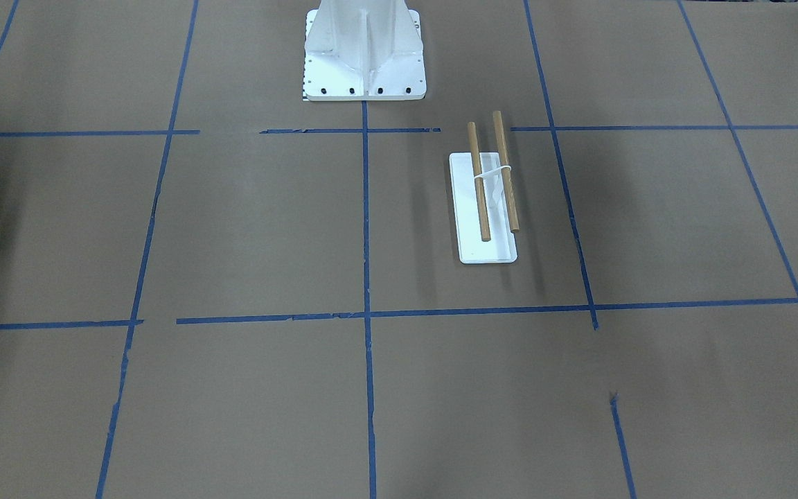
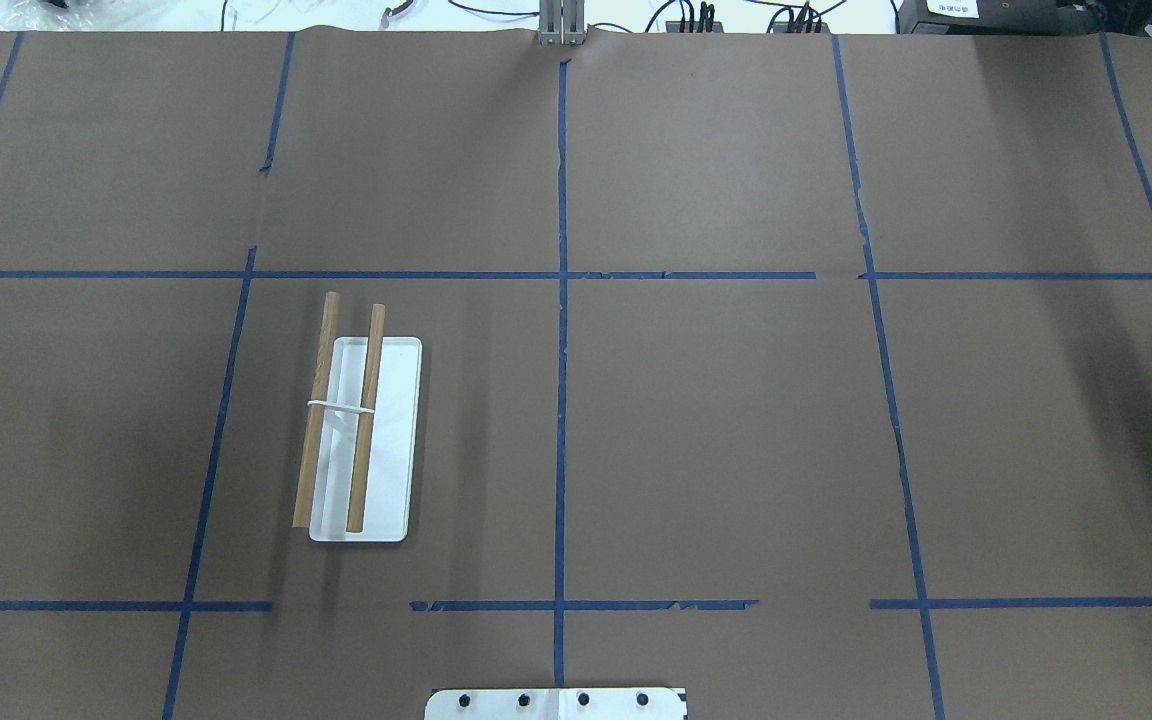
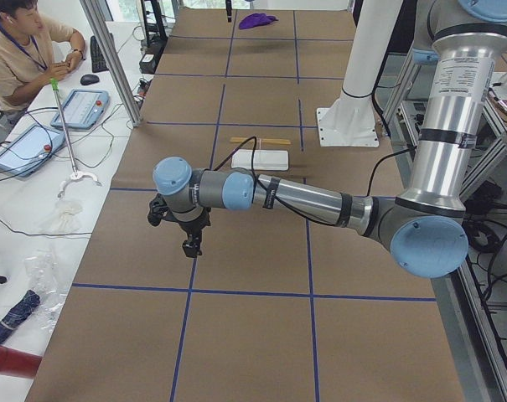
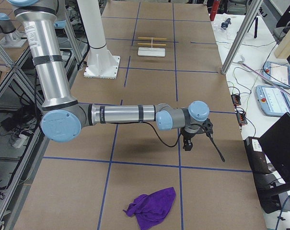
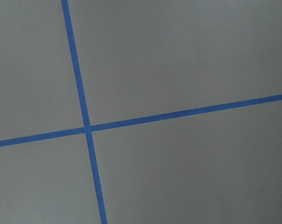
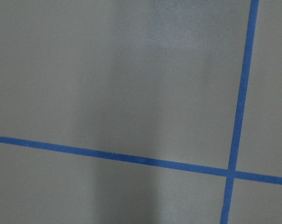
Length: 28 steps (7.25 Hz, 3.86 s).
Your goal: Hang towel on rack
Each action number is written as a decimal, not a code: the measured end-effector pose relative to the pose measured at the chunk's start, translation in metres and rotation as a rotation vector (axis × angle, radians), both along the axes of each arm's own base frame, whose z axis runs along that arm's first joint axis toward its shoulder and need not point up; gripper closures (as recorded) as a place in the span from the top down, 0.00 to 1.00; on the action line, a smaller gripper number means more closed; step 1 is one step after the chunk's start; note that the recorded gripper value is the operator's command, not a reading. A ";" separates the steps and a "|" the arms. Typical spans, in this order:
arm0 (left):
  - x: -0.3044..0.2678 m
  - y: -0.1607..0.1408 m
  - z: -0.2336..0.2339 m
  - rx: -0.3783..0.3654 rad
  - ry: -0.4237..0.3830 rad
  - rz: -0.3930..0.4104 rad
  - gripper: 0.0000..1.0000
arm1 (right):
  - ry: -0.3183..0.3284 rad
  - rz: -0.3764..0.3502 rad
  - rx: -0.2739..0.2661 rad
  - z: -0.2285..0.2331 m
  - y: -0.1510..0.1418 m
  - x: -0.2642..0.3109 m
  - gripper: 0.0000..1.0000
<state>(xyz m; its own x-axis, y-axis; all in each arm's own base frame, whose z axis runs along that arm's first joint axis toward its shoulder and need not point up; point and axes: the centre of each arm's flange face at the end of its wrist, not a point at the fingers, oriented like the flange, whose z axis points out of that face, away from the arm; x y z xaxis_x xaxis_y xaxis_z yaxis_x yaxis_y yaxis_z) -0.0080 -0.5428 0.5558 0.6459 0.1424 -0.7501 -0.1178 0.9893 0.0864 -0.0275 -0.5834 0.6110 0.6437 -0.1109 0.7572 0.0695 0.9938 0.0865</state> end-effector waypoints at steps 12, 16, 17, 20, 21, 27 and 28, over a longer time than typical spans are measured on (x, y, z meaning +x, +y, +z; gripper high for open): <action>0.008 -0.013 -0.036 0.144 0.031 -0.027 1.00 | 0.016 -0.021 0.195 0.092 0.074 -0.016 1.00; 0.007 -0.001 -0.039 0.170 0.054 -0.025 1.00 | 0.149 -0.016 0.120 0.188 0.130 0.043 0.85; 0.008 0.007 -0.034 0.171 0.081 -0.020 1.00 | 0.161 -0.076 0.127 0.219 0.153 0.062 0.80; 0.008 0.035 -0.020 0.201 0.141 -0.010 1.00 | 0.163 -0.155 0.122 0.260 0.201 0.085 0.00; 0.007 0.040 -0.020 0.211 0.145 -0.010 1.00 | 0.163 -0.159 0.120 0.262 0.205 0.087 0.00; 0.008 0.041 -0.026 0.236 0.152 -0.009 1.00 | 0.033 -0.074 0.124 0.154 0.149 0.074 0.00; 0.009 0.039 -0.029 0.234 0.160 -0.022 1.00 | -0.030 -0.018 0.104 0.102 0.134 0.060 0.00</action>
<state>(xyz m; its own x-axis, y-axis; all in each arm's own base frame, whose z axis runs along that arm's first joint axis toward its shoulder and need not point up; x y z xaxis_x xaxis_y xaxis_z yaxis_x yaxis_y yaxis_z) 0.0009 -0.5042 0.5266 0.5271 0.3108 -0.7909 -0.0632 0.9425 0.3282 0.0320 -0.4499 0.7127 0.6184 -0.2011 0.7597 0.0832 0.9780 0.1912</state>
